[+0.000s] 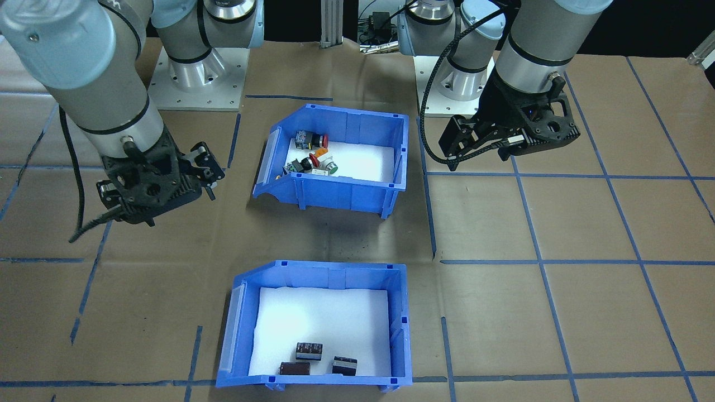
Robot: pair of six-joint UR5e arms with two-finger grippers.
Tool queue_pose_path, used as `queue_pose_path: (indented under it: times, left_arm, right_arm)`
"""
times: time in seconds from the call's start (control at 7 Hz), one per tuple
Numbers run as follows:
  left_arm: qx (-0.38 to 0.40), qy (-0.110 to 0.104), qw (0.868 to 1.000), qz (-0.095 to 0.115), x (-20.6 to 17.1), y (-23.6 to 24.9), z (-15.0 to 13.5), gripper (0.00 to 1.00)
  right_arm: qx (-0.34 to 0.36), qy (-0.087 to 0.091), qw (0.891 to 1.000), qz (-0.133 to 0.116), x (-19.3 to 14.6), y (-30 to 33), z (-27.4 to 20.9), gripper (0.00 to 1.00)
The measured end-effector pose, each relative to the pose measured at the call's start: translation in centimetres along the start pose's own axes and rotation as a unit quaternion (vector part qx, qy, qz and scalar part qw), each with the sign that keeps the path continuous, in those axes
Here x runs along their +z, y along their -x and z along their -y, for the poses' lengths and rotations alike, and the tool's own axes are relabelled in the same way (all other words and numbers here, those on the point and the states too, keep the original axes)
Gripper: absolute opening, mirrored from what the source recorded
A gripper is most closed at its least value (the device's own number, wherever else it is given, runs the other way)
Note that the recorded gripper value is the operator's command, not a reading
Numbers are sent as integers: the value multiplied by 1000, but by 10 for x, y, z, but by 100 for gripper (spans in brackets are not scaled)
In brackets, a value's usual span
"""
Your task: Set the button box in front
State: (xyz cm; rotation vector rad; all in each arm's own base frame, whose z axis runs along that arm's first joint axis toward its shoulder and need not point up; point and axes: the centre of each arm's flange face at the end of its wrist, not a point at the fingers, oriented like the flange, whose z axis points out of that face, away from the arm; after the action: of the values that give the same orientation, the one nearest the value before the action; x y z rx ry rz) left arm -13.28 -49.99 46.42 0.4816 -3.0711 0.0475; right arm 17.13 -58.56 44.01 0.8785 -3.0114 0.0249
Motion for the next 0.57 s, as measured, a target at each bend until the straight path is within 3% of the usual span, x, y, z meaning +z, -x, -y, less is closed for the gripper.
queue_pose_path:
  times: [0.14,0.29,0.57]
  left_arm:
    - [-69,8,998,2,9,0,-4,99]
    - [-163,20,986,7,22,0,-16,99]
    - [-333,41,942,25,49,-9,-65,99]
  right_arm:
    - [-53,-3,999,-2,2,14,32,100]
    - [-113,-6,994,-3,5,37,63,100]
    - [-233,-4,973,0,17,77,93,100]
